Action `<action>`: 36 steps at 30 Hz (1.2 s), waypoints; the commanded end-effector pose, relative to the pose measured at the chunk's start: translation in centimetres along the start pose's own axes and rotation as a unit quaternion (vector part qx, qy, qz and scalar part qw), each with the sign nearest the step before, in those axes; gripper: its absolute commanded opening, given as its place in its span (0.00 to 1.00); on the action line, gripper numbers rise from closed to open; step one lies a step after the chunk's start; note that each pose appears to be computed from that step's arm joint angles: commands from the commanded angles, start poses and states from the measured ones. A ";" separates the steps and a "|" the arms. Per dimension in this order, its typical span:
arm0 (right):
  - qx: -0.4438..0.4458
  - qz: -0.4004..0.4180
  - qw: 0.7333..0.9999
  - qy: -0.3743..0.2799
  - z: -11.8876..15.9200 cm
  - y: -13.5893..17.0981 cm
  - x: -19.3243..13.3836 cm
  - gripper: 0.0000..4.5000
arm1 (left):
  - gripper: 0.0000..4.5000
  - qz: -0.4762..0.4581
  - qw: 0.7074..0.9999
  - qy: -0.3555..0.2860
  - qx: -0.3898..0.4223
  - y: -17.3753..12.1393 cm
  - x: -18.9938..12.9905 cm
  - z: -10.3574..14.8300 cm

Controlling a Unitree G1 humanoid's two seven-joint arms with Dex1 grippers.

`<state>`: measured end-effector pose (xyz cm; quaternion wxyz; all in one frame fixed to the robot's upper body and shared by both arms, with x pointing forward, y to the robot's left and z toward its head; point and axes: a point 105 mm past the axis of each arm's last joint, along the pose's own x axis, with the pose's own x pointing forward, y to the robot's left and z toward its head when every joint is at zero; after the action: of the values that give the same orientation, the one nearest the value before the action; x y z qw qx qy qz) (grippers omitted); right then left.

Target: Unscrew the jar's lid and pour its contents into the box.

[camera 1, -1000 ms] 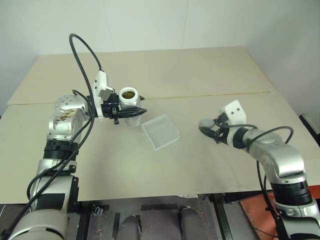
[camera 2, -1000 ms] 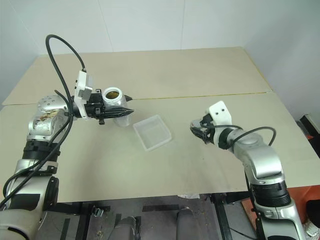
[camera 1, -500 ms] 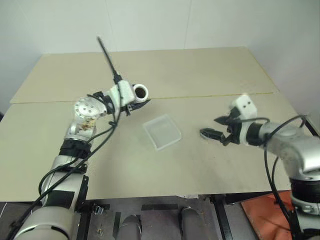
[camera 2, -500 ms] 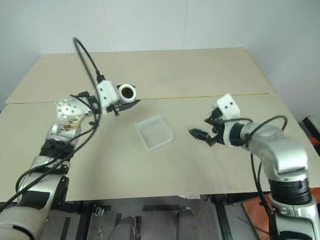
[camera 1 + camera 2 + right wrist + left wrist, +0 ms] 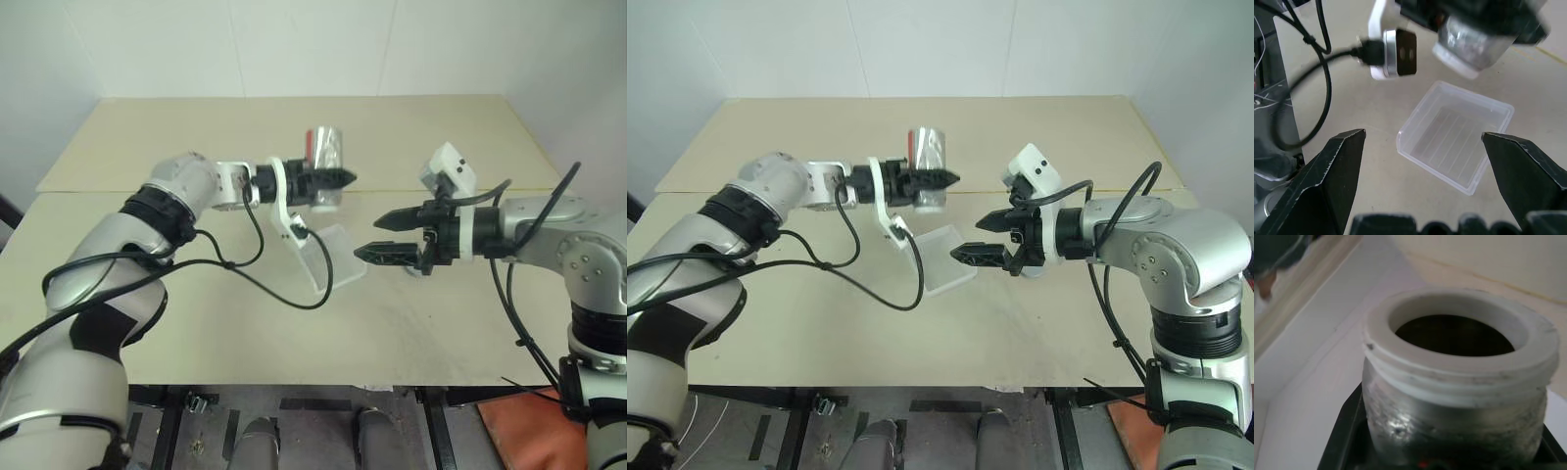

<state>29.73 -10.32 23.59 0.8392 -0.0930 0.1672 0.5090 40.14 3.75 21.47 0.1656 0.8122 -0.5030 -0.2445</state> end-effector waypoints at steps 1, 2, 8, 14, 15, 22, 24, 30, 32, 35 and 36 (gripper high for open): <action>-0.021 -0.004 0.999 -0.029 1.2 0.4 -0.4 0.99 | 0.44 0.016 1.000 0.006 0.024 0.6 0.3 -0.4; -0.021 -0.004 0.999 -0.032 1.2 0.4 -0.5 0.99 | 0.44 0.017 1.000 0.008 0.024 0.7 0.4 -0.4; -0.023 -0.010 0.999 -0.034 0.9 0.7 -0.6 0.99 | 0.44 0.036 0.999 0.020 0.008 1.3 0.6 -0.8; -0.023 -0.013 0.999 -0.033 0.8 0.7 -0.6 0.99 | 0.44 0.036 0.999 0.025 -0.020 1.0 0.0 -0.4; -0.023 -0.014 0.999 -0.034 0.7 0.6 -0.6 0.99 | 0.44 0.035 0.998 0.033 -0.032 0.9 -0.1 -0.6; -0.087 -0.070 0.991 -0.077 1.0 -0.5 -1.4 0.99 | 0.44 0.030 0.908 0.217 -0.357 -1.9 -3.9 -5.0; -0.101 -0.075 0.989 -0.081 0.8 -0.7 -1.6 0.99 | 0.44 0.041 0.854 0.245 -0.458 -2.7 -4.9 -5.4; -0.125 -0.080 0.986 -0.082 0.7 -1.2 -2.4 0.99 | 0.44 0.132 0.532 0.272 -0.791 -5.3 -7.8 -4.5; -0.129 -0.078 0.985 -0.081 0.7 -1.3 -2.6 0.99 | 0.44 0.153 0.447 0.264 -0.841 -5.7 -8.8 -3.7; -0.132 -0.077 0.985 -0.080 0.8 -1.3 -2.9 0.99 | 0.44 0.180 0.356 0.257 -0.880 -6.1 -9.9 -2.7; -0.133 -0.076 0.985 -0.079 0.8 -1.4 -3.0 0.99 | 0.44 0.187 0.334 0.257 -0.888 -6.5 -10.2 -2.2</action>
<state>30.16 -12.86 23.91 0.8662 -0.1621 0.0559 0.4693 42.82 15.57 20.95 0.9474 0.1357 -0.0435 -0.2865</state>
